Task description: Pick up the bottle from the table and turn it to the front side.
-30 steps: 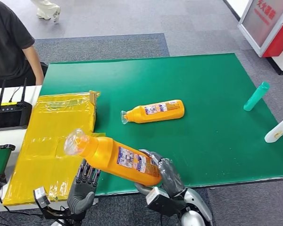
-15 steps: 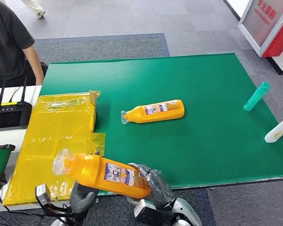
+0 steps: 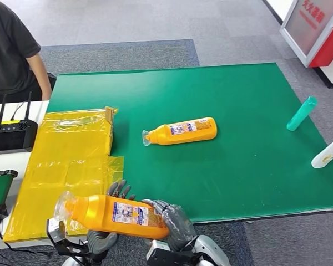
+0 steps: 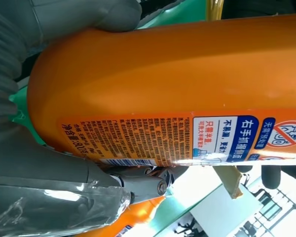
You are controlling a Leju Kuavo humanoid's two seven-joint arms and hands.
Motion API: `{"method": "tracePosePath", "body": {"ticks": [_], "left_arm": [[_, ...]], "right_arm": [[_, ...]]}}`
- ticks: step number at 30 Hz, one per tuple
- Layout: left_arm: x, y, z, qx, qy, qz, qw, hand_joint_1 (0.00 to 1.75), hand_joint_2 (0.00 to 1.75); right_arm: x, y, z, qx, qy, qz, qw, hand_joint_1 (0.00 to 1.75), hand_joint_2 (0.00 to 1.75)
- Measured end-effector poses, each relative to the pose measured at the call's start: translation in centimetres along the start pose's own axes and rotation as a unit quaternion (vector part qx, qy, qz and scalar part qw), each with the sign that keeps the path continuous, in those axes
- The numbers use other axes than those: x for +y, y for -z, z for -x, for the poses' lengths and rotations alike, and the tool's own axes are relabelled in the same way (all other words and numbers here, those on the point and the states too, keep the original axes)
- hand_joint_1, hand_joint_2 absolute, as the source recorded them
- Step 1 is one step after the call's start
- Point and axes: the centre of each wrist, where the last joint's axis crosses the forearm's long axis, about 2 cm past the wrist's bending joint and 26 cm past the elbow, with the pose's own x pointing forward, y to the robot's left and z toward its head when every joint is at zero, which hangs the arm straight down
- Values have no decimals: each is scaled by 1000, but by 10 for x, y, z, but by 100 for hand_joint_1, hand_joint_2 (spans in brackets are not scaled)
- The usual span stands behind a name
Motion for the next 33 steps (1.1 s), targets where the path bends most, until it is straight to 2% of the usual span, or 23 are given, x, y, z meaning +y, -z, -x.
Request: {"method": "tracePosePath", "body": {"ticks": [1,3,4,5,9,16,21,24,26,28,33], "left_arm": [[0,0,0,-1,2,1,1000,86,175],[0,1,-2,-1,12,-2,1000,171,175],[0,1,-2,0,20,-6,1000,175,175],[0,1,-3,2,29,-10,1000,175,175],[-2,6,-6,6,66,-17,998,175,175],[-4,10,-12,20,147,-31,989,175,175],[-4,12,-18,35,250,-48,966,175,175],[-4,13,-20,34,277,-49,959,175,175],[-2,33,-42,2,363,-53,930,175,175],[-1,52,-68,-38,451,-62,890,175,175],[-1,57,-77,-55,466,-72,880,175,175]], "right_arm": [[0,0,0,0,-1,-1,1000,149,175],[0,1,1,-1,-2,-1,1000,65,175],[0,2,1,0,-3,0,1000,27,175],[0,1,1,2,-4,1,1000,7,175],[2,-1,2,11,-7,7,1000,0,175],[5,-4,2,20,-9,12,1000,0,175],[5,-6,2,19,-15,20,999,0,175],[5,-6,2,15,-20,23,999,0,175],[-10,13,0,5,-38,22,999,0,175],[-28,32,-4,-4,-56,25,998,0,175],[-32,36,-6,-4,-55,37,998,0,175]]}}
